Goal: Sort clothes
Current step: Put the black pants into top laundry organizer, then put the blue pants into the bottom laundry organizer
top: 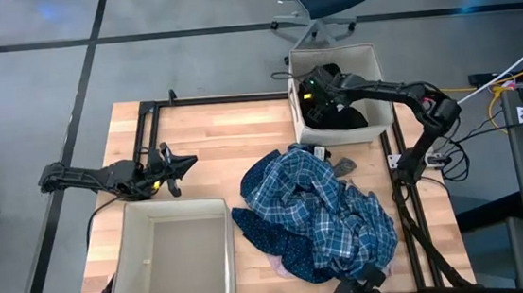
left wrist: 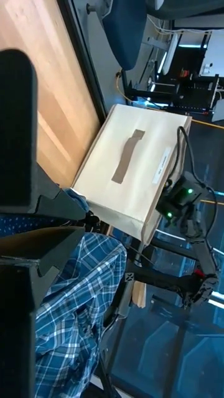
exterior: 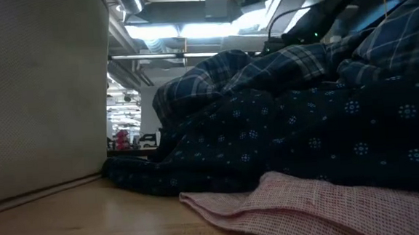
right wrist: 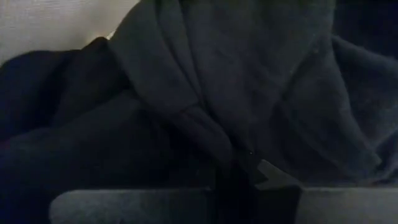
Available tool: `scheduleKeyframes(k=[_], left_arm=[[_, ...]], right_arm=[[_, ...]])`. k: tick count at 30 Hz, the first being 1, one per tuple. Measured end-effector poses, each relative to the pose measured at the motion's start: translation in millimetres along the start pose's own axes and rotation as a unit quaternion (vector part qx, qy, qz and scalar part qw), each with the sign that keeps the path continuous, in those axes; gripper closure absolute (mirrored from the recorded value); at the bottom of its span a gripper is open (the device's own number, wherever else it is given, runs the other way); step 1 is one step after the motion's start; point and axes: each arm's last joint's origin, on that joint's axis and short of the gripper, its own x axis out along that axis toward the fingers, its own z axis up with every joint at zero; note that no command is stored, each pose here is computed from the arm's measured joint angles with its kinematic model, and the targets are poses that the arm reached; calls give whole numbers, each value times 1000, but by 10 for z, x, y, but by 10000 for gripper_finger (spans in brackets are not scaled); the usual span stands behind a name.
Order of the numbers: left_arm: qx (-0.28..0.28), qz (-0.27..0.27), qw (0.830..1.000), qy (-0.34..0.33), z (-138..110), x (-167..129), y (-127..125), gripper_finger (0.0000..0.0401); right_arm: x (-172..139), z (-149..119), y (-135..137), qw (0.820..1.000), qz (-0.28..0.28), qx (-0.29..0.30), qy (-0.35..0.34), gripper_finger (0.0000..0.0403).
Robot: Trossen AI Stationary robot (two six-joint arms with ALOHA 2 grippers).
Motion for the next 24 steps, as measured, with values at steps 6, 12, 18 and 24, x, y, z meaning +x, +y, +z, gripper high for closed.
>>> scheduleKeyframes(k=[6, 12, 18, 24], left_arm=[[0, 0, 1000, 0, 1, 0, 0, 382], [0, 0, 1000, 0, 1, 0, 0, 382], [0, 0, 1000, 0, 0, 0, 0, 382], [0, 0, 1000, 0, 0, 0, 0, 382]], right_arm=[[60, -38, 19, 1000, -5, 9, -12, 384], [-8, 30, -10, 1000, -13, 15, -7, 307], [-388, 184, -127, 1000, -19, 7, 6, 208], [-1035, 321, -186, 1000, -11, -6, -14, 160]])
